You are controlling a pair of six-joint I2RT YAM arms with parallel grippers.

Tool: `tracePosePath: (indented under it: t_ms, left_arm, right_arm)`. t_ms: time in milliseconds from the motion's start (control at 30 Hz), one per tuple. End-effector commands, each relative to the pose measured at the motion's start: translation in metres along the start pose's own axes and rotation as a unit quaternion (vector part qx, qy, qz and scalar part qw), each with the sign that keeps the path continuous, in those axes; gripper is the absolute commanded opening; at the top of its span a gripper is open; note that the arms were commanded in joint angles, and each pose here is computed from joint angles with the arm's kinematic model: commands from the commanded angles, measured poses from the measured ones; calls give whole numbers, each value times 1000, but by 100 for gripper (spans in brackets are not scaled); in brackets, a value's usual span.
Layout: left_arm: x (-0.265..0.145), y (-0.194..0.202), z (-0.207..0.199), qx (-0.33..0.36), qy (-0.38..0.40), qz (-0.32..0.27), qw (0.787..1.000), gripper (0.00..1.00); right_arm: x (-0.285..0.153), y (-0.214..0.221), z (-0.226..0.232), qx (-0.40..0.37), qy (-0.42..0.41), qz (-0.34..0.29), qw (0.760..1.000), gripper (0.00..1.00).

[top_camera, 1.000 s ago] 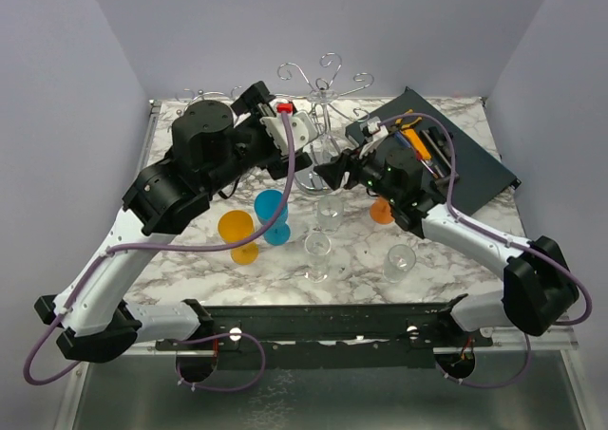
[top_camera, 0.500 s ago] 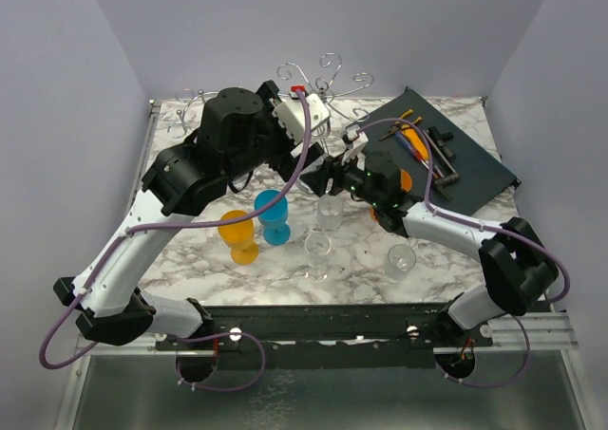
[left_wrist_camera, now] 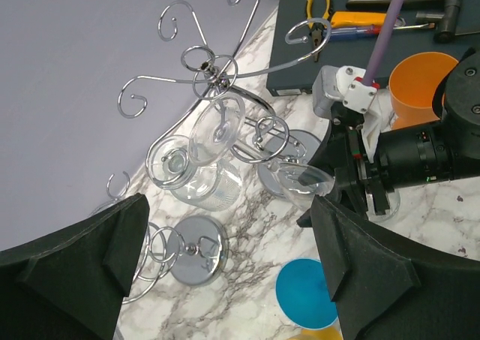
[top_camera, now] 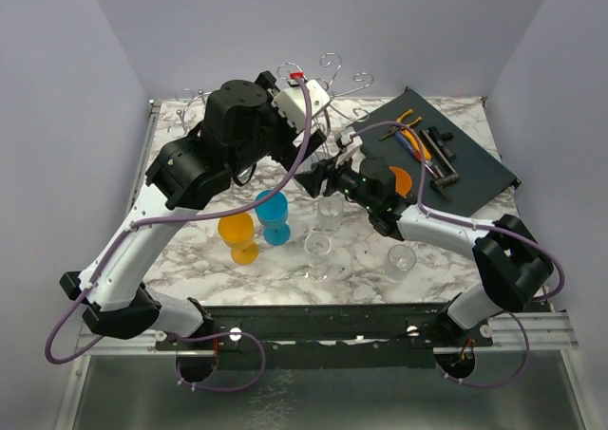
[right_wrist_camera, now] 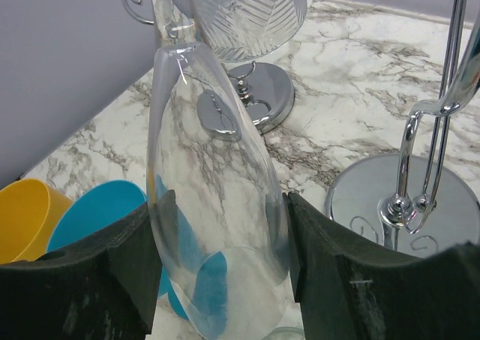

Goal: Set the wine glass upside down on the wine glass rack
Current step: Turn the wine glass upside down at the wine rack.

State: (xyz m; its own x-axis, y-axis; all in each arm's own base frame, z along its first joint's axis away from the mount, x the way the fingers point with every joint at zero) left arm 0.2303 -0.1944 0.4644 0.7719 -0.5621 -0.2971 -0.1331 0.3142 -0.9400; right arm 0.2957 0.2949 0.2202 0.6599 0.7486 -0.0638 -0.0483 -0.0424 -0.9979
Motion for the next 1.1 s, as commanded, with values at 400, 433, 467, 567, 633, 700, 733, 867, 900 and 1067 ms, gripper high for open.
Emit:
tracePosePath:
  t_ms: [400, 433, 467, 567, 633, 700, 733, 867, 900, 1067]
  left_arm:
    - [11, -10, 3, -27, -32, -1, 999, 96]
    - [13, -10, 3, -26, -32, 0, 999, 97]
    - [14, -10, 3, -25, -33, 0, 999, 97]
    - [16, -10, 4, -25, -39, -1, 999, 97]
    - [17, -11, 4, -25, -40, -3, 999, 98]
    - [18, -12, 4, -25, -40, -4, 999, 98]
    - [19, -12, 4, -24, -40, -4, 999, 98]
    - [21, -14, 3, -24, -38, -5, 999, 98]
    - [21, -14, 4, -23, -39, -5, 999, 98]
    - [23, -15, 4, -19, -39, -5, 999, 99]
  right_arm:
    - [-29, -10, 4, -57, 14, -70, 996, 1]
    - [-30, -10, 4, -56, 16, -72, 996, 1]
    - [-31, -9, 4, -54, 20, -76, 995, 1]
    - [-35, -5, 1, -41, 37, -84, 995, 0]
    - [-37, -2, 0, -25, 47, -89, 995, 1]
    - [-36, 3, 1, -15, 46, -86, 995, 0]
    - [-36, 6, 1, -11, 46, -82, 996, 1]
    - [-30, 23, 1, 2, 45, -49, 998, 29]
    - [-28, 25, 1, 3, 45, -39, 998, 42]
    - [-24, 34, -2, 5, 60, -5, 998, 70]
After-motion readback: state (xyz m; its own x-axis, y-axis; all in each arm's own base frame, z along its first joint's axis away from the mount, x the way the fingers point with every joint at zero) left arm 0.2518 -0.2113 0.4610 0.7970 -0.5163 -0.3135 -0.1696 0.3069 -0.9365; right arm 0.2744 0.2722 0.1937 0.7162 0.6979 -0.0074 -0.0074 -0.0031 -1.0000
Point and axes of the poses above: each gripper's point midway between its finger pads, its own x axis out along the fingers, its own z axis along the line the jaws close on, y = z × x, the point moved 7 cm from there along -x, back along the fingers, and after that the axes turned 15 degrees about -x, right-handed, at the moved point
